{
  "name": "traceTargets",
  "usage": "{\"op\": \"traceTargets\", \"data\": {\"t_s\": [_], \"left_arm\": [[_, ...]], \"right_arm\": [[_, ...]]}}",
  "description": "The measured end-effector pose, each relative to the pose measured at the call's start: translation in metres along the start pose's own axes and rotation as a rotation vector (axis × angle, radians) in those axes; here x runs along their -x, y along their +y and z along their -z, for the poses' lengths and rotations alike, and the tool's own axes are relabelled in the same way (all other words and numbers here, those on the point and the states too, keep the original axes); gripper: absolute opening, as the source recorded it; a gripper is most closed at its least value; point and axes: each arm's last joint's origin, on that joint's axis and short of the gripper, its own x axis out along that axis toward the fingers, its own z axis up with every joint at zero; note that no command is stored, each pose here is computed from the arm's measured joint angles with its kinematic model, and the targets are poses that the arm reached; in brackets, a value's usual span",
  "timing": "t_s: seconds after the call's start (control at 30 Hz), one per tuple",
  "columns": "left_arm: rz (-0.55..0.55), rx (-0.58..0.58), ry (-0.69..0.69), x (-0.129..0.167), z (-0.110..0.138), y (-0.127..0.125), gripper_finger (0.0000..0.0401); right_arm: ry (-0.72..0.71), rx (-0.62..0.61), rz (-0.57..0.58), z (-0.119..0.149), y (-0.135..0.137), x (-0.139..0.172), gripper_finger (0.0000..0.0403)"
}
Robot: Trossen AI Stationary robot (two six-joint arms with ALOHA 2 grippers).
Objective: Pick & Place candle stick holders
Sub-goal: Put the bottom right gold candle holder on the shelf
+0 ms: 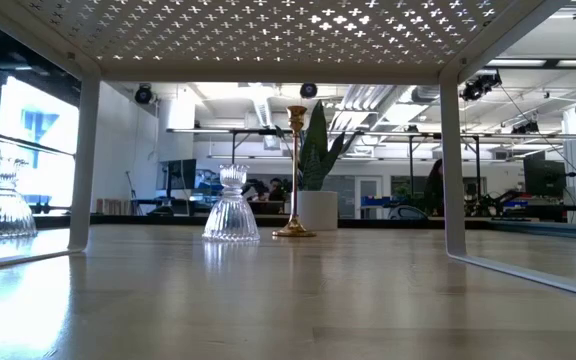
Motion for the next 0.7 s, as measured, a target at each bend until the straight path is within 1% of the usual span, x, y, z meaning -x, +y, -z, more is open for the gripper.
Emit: {"op": "traceTargets", "data": {"t_s": [0.13, 0.37, 0.5, 0.6, 0.7], "left_arm": [[0.036, 0.000, 0.011, -0.001, 0.000, -0.001, 0.0038], [0.036, 0.002, 0.001, -0.002, -0.002, -0.001, 0.0127], [0.048, 0.009, -0.104, -0.001, -0.012, -0.002, 0.0169], [0.069, 0.001, -0.143, 0.000, -0.019, -0.003, 0.0186], [0.074, 0.000, -0.161, 0.002, -0.036, -0.005, 0.0190]], "right_arm": [[-0.001, -0.002, -0.010, 0.000, 0.000, 0.000, 0.0000], [0.008, -0.021, -0.003, 0.001, 0.000, 0.000, 0.0000], [0.008, -0.023, 0.005, 0.001, 0.000, 0.000, 0.0000], [0.009, -0.050, 0.050, 0.001, -0.001, 0.000, 0.0000], [0.013, -0.080, 0.112, 0.001, -0.002, -0.002, 0.0000]]}}
